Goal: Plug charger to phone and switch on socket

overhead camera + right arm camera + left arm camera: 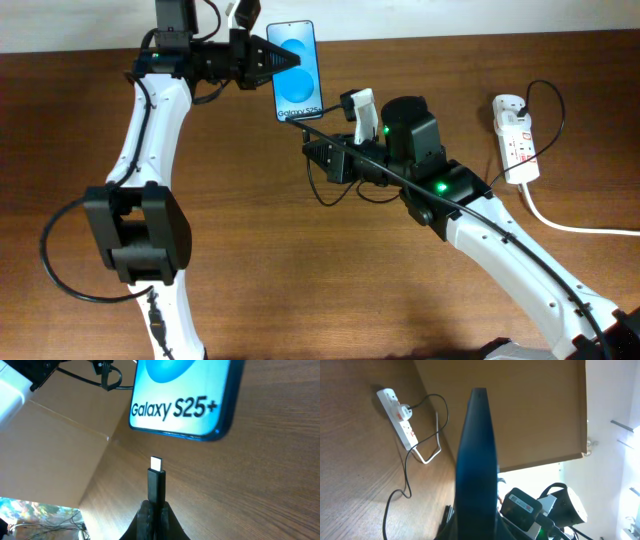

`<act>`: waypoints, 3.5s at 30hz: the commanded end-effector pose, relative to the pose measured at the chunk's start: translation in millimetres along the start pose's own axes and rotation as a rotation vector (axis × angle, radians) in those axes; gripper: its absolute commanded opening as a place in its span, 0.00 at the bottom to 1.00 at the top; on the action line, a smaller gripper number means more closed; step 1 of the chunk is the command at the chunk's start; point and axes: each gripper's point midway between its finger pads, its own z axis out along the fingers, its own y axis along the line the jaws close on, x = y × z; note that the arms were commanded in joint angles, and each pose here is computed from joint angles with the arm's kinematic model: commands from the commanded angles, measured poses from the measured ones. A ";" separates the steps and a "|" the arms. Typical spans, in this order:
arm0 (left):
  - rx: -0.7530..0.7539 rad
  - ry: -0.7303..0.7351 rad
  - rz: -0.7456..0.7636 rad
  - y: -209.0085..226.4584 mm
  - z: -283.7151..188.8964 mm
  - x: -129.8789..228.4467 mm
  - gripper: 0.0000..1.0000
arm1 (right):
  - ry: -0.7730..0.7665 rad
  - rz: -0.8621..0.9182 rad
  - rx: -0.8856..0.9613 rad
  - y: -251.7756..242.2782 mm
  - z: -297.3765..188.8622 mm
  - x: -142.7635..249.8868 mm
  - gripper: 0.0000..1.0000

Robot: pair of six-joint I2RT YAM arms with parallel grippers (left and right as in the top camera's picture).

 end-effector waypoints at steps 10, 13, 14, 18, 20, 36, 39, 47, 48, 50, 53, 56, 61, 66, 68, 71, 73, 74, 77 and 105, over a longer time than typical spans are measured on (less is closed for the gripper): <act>0.041 0.039 0.014 -15.1 9.2 5.5 0.00 | 0.010 -0.007 -0.010 -0.3 0.4 2.5 0.04; 0.041 0.039 0.014 -15.1 9.2 5.5 0.00 | 0.010 0.001 0.002 -4.6 -0.8 2.0 0.04; 0.041 0.039 0.015 -15.1 9.2 5.5 0.00 | 0.007 0.003 0.005 -6.2 -1.5 0.7 0.04; 0.041 0.039 0.022 -15.1 9.2 5.5 0.00 | 0.000 0.007 0.010 -8.9 -3.0 -1.7 0.04; 0.041 0.039 0.023 -15.1 9.2 5.4 0.00 | 0.000 0.006 0.010 -9.0 -3.0 -1.8 0.04; 0.048 0.057 0.022 -16.6 18.4 9.0 0.00 | 0.009 0.011 0.012 -11.1 0.3 0.7 0.04; 0.048 0.057 0.022 -16.6 18.6 9.1 0.00 | 0.009 0.011 0.012 -11.1 0.3 0.6 0.04; 0.052 0.067 0.022 -17.4 23.4 11.1 0.00 | 0.001 0.006 0.009 -10.4 0.2 -1.4 0.04; 0.051 0.067 0.022 -17.4 23.4 11.1 0.00 | -0.002 0.004 0.008 -10.2 0.0 -2.3 0.04; 0.052 0.067 0.022 -17.4 23.4 11.1 0.00 | -0.006 0.001 0.005 -9.6 0.0 -3.5 0.04; 0.052 0.067 0.022 -17.4 23.4 11.1 0.00 | -0.010 0.004 0.009 -11.5 -1.0 -4.9 0.04; 0.052 0.067 0.022 -17.4 23.4 11.1 0.00 | -0.024 0.013 0.021 -18.8 -5.1 -10.5 0.04; 0.051 0.067 0.022 -17.4 23.4 11.1 0.00 | -0.010 0.031 0.036 -24.2 -6.6 -7.6 0.04; 0.052 0.067 0.022 -17.4 23.4 11.1 0.00 | -0.013 0.029 0.035 -23.9 -6.6 -8.4 0.04; 0.052 0.067 0.022 -17.4 23.4 11.1 0.00 | -0.014 0.028 0.035 -23.8 -6.6 -8.6 0.04; 0.052 0.069 0.022 -17.6 24.3 11.5 0.00 | -0.017 0.026 0.033 -23.4 -6.6 -9.3 0.04; 0.052 0.069 0.022 -17.6 24.5 11.5 0.00 | -0.016 0.027 0.034 -23.5 -6.6 -9.0 0.04; 0.052 0.069 0.022 -17.6 24.5 11.5 0.00 | -0.014 0.028 0.035 -23.9 -6.6 -8.6 0.04; 0.053 0.071 0.029 -17.8 25.3 11.9 0.00 | -0.016 0.028 0.038 -24.4 -6.6 -8.9 0.04; 0.059 0.070 0.170 -24.0 27.1 4.1 0.00 | -0.008 0.027 0.066 -34.8 -10.8 -8.3 0.04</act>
